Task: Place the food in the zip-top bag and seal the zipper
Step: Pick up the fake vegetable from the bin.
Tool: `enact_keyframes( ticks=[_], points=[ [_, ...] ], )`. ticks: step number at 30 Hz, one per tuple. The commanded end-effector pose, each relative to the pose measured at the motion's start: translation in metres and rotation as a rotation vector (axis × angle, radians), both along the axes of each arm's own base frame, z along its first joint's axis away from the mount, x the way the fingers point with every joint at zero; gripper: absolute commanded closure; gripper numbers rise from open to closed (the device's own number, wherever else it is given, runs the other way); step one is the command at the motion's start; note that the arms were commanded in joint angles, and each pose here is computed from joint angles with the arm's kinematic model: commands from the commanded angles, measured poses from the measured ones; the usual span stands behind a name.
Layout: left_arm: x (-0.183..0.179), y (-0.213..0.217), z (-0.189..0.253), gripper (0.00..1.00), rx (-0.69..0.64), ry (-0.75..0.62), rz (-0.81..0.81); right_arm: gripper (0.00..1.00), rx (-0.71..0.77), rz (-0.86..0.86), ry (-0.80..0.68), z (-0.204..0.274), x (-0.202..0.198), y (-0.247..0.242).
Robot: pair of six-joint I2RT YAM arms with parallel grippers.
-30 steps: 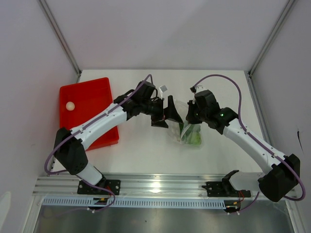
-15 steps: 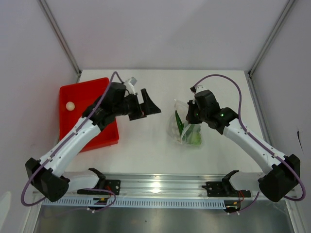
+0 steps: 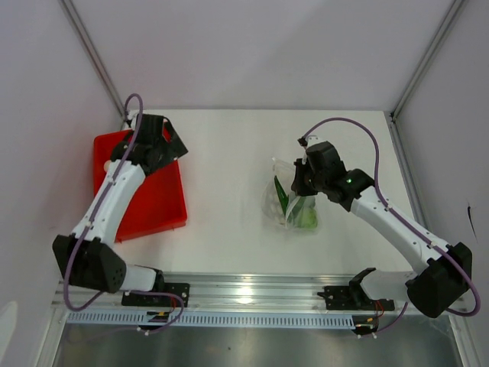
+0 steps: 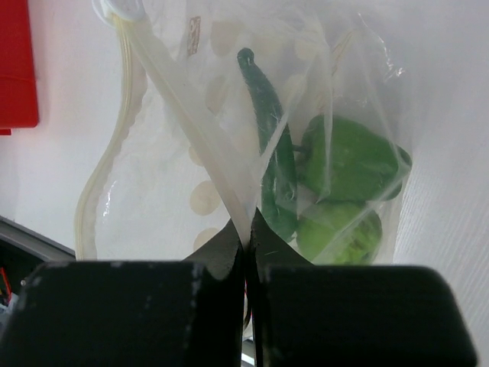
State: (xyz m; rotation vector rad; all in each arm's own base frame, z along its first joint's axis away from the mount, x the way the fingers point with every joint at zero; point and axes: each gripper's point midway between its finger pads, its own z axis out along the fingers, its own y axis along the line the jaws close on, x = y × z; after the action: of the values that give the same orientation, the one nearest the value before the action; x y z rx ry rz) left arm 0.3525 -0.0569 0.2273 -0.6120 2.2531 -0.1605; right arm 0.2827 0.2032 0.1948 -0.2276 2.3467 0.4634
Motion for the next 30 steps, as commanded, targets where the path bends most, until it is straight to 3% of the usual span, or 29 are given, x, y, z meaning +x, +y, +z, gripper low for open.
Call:
enact_keyframes(
  ticks=[1,9,13,19,21,30],
  points=[
    [0.002,0.059,-0.028,0.01,0.091,0.136,0.239,1.0,0.032,0.045,-0.012,0.014,0.002,0.01],
    [0.008,0.133,-0.07,0.01,0.318,0.306,0.526,1.0,-0.014,0.101,0.019,0.017,0.003,0.013],
    [0.017,0.16,-0.092,0.0,0.387,0.372,0.595,1.0,0.005,0.113,0.025,0.021,0.003,0.018],
    [0.049,0.194,-0.084,0.0,0.545,0.369,0.574,1.0,0.014,0.124,0.031,0.023,0.0,0.021],
    [0.053,0.21,-0.079,0.01,0.558,0.379,0.607,1.0,0.011,0.135,0.037,0.022,-0.002,0.022],
    [0.097,0.238,-0.078,0.01,0.671,0.354,0.474,1.0,0.017,0.169,0.07,0.02,-0.01,0.031]
  ],
)
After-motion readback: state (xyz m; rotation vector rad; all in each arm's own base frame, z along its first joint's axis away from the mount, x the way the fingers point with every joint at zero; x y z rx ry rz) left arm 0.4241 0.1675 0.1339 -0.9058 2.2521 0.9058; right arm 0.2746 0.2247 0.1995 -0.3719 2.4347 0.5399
